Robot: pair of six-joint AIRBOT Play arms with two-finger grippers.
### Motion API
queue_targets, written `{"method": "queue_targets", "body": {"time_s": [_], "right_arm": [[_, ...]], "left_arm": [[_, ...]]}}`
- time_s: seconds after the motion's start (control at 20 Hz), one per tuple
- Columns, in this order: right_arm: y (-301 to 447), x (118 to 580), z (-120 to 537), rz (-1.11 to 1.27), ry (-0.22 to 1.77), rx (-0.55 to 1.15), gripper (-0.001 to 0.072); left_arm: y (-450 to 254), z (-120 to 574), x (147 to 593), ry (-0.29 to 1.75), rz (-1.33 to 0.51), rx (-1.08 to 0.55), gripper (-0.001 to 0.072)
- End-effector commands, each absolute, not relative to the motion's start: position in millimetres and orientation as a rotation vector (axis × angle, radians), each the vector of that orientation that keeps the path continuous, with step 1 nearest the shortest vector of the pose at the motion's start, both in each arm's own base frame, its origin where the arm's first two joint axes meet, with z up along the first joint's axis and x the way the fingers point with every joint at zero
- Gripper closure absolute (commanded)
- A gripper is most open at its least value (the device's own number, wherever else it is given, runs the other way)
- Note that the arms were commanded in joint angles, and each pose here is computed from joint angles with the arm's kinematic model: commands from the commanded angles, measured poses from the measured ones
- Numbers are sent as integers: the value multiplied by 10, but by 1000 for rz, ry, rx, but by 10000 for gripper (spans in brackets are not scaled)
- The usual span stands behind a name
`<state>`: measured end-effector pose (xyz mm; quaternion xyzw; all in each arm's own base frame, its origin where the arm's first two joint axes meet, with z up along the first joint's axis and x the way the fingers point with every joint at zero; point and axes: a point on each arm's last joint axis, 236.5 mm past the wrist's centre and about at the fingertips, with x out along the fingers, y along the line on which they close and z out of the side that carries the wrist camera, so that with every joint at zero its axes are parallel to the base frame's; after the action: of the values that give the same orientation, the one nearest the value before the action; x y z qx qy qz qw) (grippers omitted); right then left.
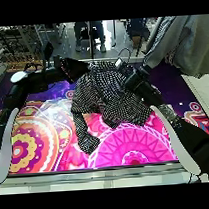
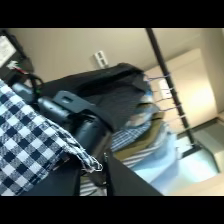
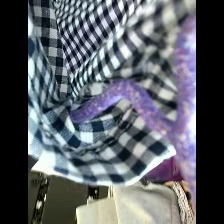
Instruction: Fold the clothes and pants, and hang the long-sleeved shirts on hangers.
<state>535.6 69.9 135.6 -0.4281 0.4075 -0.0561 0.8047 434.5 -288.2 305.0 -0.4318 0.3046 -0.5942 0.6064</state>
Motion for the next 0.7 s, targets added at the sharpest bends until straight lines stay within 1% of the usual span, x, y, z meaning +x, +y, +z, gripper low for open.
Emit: {"method": "queue_targets", "body": {"time_s": [0.0, 0.15, 0.3, 0.5, 0.65], "right_arm": [[827, 5281, 1331, -64, 884, -840, 692], [882, 5132, 1537, -31, 867, -761, 692], [845, 4839, 1826, 4, 878, -725, 691], [965, 4500, 2025, 110, 889, -655, 691], [1048, 4448, 1962, 126, 913, -586, 691]], "left_arm": [[-2915, 2672, 4397, 779, -1280, -867, 685], [-2973, 2232, 4373, 926, -1165, -762, 691], [-3090, 1941, 4300, 1008, -1101, -664, 692], [-3334, 1979, 4177, 1001, -1122, -635, 694], [-3531, 2143, 3990, 974, -1165, -610, 695]]}}
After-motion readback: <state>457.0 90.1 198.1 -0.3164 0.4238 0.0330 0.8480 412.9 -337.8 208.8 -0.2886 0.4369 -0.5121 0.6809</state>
